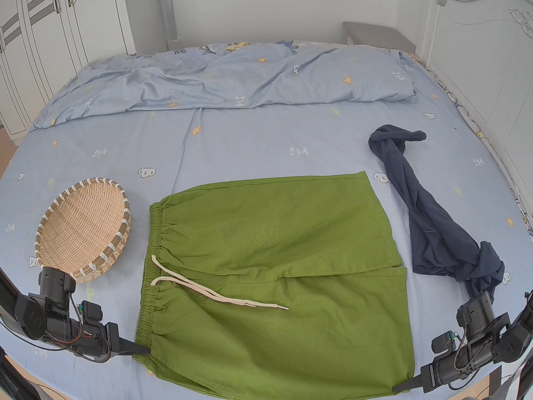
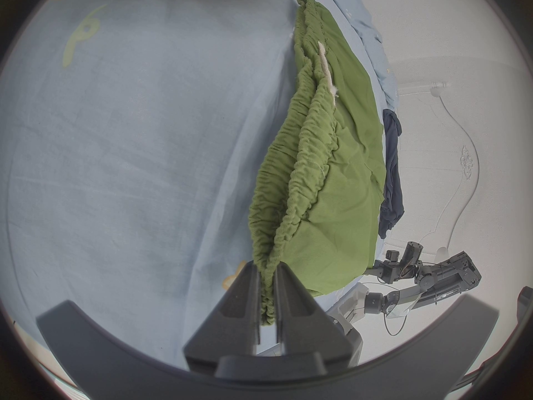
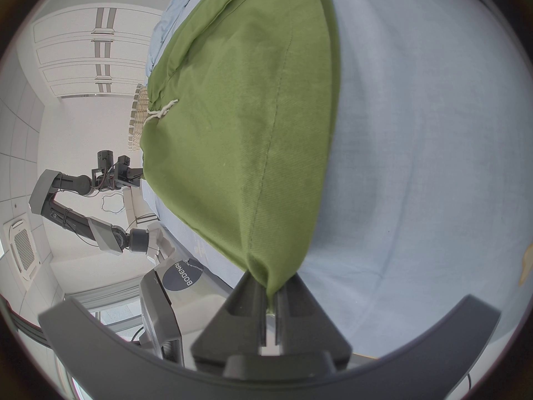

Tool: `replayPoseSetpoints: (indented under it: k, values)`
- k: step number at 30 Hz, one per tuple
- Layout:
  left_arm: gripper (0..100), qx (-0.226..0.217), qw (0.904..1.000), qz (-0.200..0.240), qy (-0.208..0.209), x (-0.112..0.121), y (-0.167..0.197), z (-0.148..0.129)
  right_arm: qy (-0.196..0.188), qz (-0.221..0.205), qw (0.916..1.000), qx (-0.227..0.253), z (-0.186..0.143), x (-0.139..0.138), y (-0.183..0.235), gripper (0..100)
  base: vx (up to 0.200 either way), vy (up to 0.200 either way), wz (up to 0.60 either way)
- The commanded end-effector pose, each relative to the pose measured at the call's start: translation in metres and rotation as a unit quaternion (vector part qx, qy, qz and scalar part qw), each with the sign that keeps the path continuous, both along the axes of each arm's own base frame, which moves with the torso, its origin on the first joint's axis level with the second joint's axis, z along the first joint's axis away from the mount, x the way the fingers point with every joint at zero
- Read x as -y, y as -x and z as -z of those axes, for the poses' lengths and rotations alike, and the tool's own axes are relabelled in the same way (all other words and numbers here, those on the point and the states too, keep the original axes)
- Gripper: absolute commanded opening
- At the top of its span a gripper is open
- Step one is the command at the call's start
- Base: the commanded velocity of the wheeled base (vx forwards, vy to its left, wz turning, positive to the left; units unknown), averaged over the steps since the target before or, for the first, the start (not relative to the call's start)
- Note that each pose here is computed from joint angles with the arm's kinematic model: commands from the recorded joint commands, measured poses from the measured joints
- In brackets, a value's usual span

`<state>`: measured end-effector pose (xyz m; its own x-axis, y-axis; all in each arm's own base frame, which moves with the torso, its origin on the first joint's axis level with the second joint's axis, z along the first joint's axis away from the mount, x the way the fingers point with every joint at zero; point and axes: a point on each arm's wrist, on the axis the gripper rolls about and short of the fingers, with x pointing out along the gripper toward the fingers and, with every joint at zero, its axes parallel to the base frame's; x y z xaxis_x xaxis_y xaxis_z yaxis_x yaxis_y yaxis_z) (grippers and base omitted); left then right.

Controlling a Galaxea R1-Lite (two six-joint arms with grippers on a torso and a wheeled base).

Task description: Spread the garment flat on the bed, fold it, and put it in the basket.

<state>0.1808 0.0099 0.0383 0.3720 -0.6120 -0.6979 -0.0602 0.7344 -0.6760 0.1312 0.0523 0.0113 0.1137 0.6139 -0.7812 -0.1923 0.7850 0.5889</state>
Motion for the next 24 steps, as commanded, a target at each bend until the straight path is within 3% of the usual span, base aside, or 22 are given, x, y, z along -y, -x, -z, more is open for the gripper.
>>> replayPoseSetpoints:
  k: [1, 6, 14, 20, 24]
  values:
    - [0, -0.002, 1.0, 0.0, 0.0, 0.0, 0.001, 0.0, 0.002, 0.002, 0.9999, -0.01, 0.001, 0.002, 0.005, 0, 0.0, 0.0, 0.0]
    - [0, 0.003, 1.0, -0.002, -0.001, 0.0, 0.005, -0.004, 0.0, 0.012, 0.9999, -0.004, -0.001, 0.005, 0.005, 0, 0.0, 0.0, 0.0]
    - [0, -0.002, 0.9979, -0.058, 0.03, 0.004, 0.001, -0.043, -0.029, 0.044, 0.9934, 0.102, -0.033, 0.009, 0.0, 0, 0.0, 0.0, 0.0]
    - [0, -0.022, 0.9973, -0.062, 0.033, 0.003, -0.015, -0.073, -0.038, 0.053, 0.9895, 0.129, -0.068, 0.006, -0.02, 0, 0.0, 0.0, 0.0]
    - [0, -0.042, 0.9965, -0.064, 0.034, 0.001, -0.024, -0.095, -0.043, 0.059, 0.9857, 0.152, -0.111, 0.005, -0.036, 0, 0.0, 0.0, 0.0]
